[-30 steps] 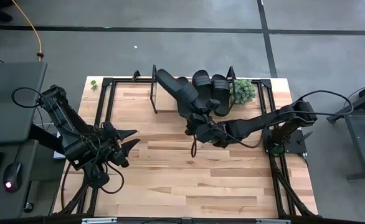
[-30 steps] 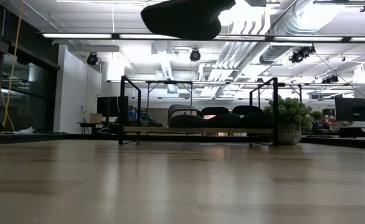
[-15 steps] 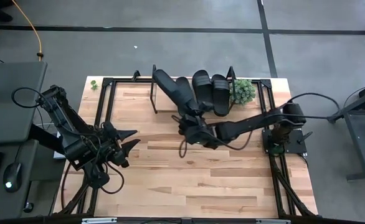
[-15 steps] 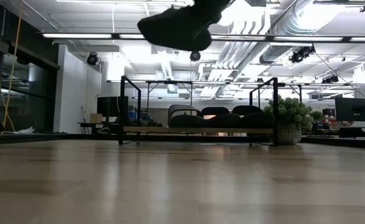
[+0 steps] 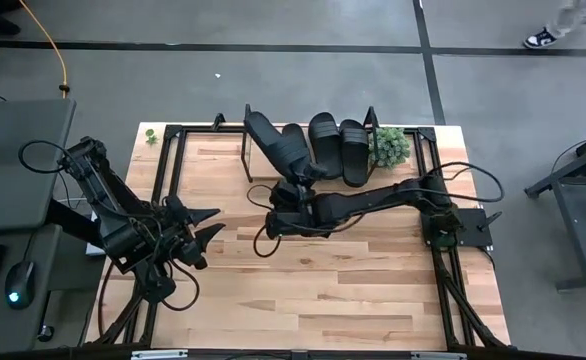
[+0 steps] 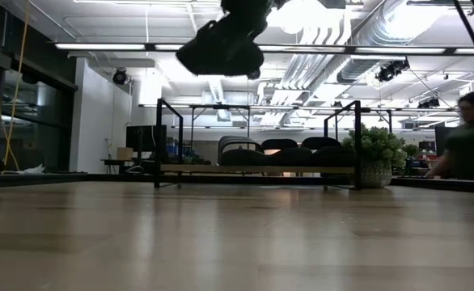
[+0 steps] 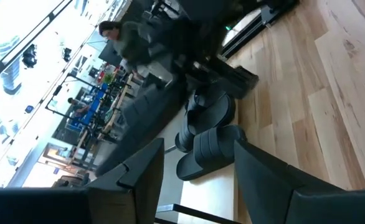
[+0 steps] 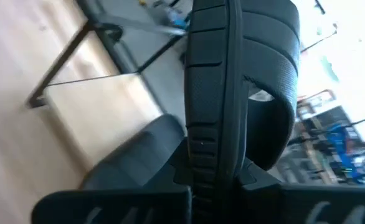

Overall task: Pick and place slides into the shelf
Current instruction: Put the black slipper on the shelf

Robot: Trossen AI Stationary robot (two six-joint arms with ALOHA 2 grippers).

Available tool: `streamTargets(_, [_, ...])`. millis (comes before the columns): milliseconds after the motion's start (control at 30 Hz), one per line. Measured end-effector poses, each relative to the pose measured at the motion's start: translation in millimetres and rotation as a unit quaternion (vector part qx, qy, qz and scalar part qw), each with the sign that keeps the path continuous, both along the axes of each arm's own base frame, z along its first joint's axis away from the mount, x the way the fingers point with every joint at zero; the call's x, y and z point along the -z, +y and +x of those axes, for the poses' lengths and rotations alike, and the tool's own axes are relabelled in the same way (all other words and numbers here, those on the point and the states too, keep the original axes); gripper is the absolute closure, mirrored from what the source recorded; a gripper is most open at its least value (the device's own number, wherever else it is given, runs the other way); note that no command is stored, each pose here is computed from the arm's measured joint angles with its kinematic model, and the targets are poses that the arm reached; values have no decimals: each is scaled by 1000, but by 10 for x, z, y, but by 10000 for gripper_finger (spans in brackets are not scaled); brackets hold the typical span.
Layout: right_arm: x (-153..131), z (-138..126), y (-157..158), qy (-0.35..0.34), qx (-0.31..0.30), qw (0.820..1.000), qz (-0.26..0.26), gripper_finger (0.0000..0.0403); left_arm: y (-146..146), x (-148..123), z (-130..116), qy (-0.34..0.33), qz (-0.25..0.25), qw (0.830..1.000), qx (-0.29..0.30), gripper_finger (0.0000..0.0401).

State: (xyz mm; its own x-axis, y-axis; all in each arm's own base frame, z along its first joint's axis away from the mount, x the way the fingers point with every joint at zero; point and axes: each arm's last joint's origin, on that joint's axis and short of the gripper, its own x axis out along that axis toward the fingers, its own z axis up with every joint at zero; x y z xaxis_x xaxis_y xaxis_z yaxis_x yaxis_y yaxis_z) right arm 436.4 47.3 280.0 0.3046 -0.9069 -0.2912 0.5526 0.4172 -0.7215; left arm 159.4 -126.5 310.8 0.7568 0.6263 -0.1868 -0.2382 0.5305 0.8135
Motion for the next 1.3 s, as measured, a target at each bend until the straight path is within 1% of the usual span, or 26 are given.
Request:
streamTargets(100, [109,59,-96,16,0,1000,25,395,0,0,0,-1,0,1000,0,224])
streamTargets(233, [248,110,-251,29,17,999,35,395,0,-1,0,-1,2,1000,-1,224])
streamTargets(400, [315,141,-458,31,34,997,56,395,0,-2,0,-2,2,1000,-1,224])
streamTargets(533, [342,154,-597,30,36,995,89,395,0,-1,1,-1,2,1000,-1,224])
streamTargets(600, [354,154,-641,32,41,994,91,396,0,-1,0,-2,2,1000,-1,224])
streamTargets(933, [349,196,-667,17,27,993,116,396,0,-2,1,-2,1,1000,-1,224])
streamTargets(1167, [342,211,-715,18,25,993,113,396,0,-2,1,-2,2,1000,-1,224])
streamTargets(1300, [360,222,-789,21,20,991,132,396,-1,-2,1,-3,2,1000,-1,224])
